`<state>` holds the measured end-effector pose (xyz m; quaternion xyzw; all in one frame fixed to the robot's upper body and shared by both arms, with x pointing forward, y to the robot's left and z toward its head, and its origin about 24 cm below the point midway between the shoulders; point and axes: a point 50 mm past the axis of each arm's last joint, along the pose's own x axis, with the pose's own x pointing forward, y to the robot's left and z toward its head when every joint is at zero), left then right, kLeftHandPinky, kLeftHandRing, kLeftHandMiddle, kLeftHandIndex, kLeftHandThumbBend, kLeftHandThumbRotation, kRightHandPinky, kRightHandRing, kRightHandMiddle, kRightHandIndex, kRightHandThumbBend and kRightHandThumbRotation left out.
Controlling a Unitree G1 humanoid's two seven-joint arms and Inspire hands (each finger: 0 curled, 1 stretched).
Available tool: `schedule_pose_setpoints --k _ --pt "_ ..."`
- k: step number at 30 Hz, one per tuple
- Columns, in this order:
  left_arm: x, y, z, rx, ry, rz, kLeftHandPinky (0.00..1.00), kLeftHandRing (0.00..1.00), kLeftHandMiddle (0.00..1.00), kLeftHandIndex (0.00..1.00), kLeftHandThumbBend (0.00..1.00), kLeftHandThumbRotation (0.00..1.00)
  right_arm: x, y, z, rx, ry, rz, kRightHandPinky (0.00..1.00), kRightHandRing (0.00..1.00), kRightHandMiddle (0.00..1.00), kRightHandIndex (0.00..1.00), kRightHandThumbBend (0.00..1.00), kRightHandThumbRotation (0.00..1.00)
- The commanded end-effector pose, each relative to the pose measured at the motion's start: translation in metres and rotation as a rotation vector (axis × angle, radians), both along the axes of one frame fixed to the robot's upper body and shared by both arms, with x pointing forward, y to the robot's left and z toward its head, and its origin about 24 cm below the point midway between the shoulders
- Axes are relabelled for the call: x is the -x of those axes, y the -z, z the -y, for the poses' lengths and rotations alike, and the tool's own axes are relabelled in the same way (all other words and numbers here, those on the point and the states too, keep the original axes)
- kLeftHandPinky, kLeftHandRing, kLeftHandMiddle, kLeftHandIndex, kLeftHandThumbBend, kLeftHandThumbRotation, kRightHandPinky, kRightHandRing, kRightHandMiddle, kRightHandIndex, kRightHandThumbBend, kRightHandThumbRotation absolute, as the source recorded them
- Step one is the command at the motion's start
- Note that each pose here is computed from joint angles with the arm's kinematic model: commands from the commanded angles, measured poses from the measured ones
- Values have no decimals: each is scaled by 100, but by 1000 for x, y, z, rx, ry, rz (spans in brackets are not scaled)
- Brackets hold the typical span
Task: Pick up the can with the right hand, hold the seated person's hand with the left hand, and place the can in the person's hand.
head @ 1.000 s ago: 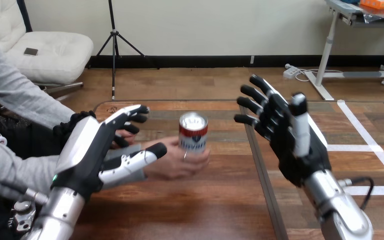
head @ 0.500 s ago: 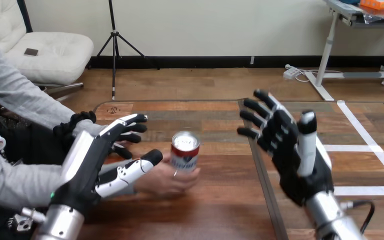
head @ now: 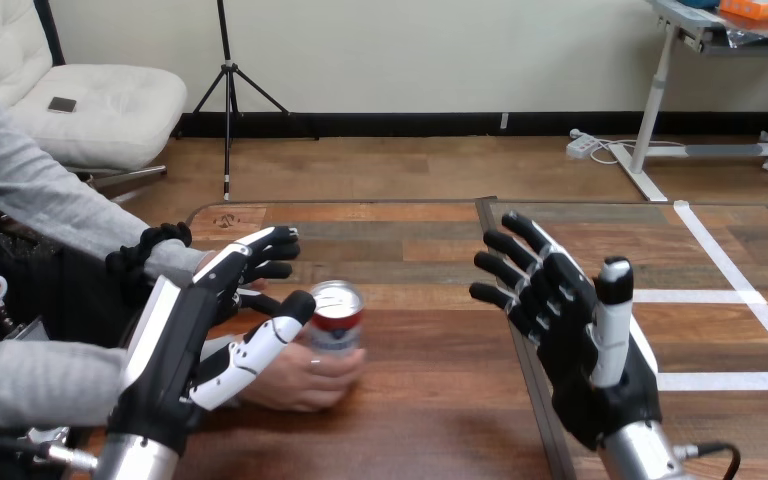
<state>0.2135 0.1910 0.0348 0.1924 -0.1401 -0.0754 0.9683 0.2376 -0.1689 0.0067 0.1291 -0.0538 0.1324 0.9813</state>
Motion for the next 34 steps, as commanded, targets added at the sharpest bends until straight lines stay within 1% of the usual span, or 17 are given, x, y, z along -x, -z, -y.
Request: schedule_pose_setpoints --k 1,4,6,8,10,13,17,19,22,24,31,34 --pt "3 -14 3 89 9 93 63 79 81 81 60 75 -6 -22 -4 -16 0 129 78 85 87 88 100 100" --pt "7 -13 5 151 39 110 62 80 81 82 58 76 -4 -20 -5 -13 -2 128 80 85 87 88 100 100" --pt "10 -11 6 194 55 101 62 80 81 82 57 76 -2 -19 -6 -12 -3 126 82 86 88 88 100 100" --pt "13 -9 7 215 65 95 61 80 82 83 56 77 0 -18 -6 -11 -3 125 84 87 88 88 100 100" --pt "15 -9 7 223 70 92 59 80 81 84 58 81 1 -17 -7 -10 -3 124 87 88 88 87 100 100" --pt "19 -7 8 234 77 93 58 80 81 84 58 83 4 -15 -7 -2 -10 124 88 89 88 87 100 100" --pt "25 -5 10 262 72 72 58 80 81 85 59 86 6 -14 -7 10 -20 123 89 90 89 88 100 100" --pt "26 -5 10 271 75 71 60 83 83 86 58 87 7 -13 -7 15 -20 124 89 89 89 88 100 100" --pt "28 -4 11 290 63 76 61 84 84 87 57 87 9 -13 -7 45 -16 138 88 89 89 88 100 100" --pt "29 -4 12 297 63 77 62 85 84 87 57 87 9 -13 -7 46 -13 145 88 89 88 87 100 100" --pt "31 -3 14 325 58 73 72 87 88 91 53 86 12 -12 -8 55 -18 161 86 87 87 86 97 100" --pt "30 -2 14 331 64 79 75 88 89 93 52 85 14 -12 -9 64 -17 161 85 86 86 86 97 100"
